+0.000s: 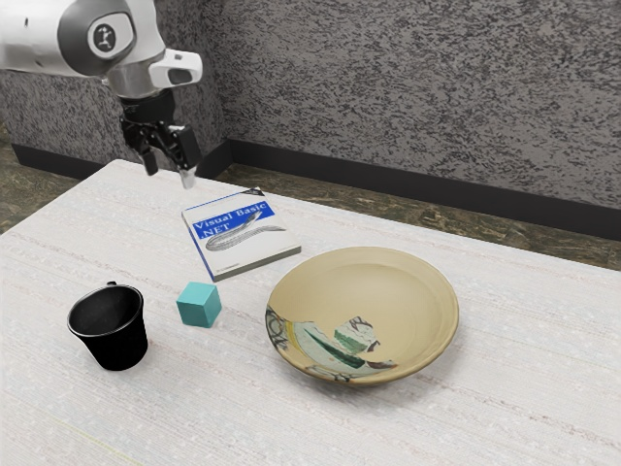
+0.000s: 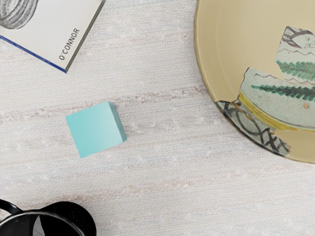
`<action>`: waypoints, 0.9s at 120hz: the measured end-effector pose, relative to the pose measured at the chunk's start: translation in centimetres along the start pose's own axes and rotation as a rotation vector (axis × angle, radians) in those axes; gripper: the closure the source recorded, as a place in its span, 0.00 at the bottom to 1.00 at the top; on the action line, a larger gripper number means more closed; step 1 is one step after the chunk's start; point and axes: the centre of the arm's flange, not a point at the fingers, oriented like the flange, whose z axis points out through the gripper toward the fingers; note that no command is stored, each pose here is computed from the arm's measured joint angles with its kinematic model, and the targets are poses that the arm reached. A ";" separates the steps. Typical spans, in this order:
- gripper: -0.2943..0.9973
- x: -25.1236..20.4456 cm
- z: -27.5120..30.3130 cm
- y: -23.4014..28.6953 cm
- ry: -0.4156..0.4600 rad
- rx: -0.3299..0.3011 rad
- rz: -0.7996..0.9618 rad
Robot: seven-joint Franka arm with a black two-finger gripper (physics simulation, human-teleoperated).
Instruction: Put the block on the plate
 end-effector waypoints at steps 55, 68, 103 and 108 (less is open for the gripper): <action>0.23 4.9 17.7 -0.6 -0.142 0.001 -0.092; 0.23 5.8 20.4 -1.8 -0.121 0.024 -0.178; 0.23 6.1 26.0 -6.4 -0.050 0.112 -0.358; 0.23 6.1 26.7 -6.4 -0.046 0.117 -0.366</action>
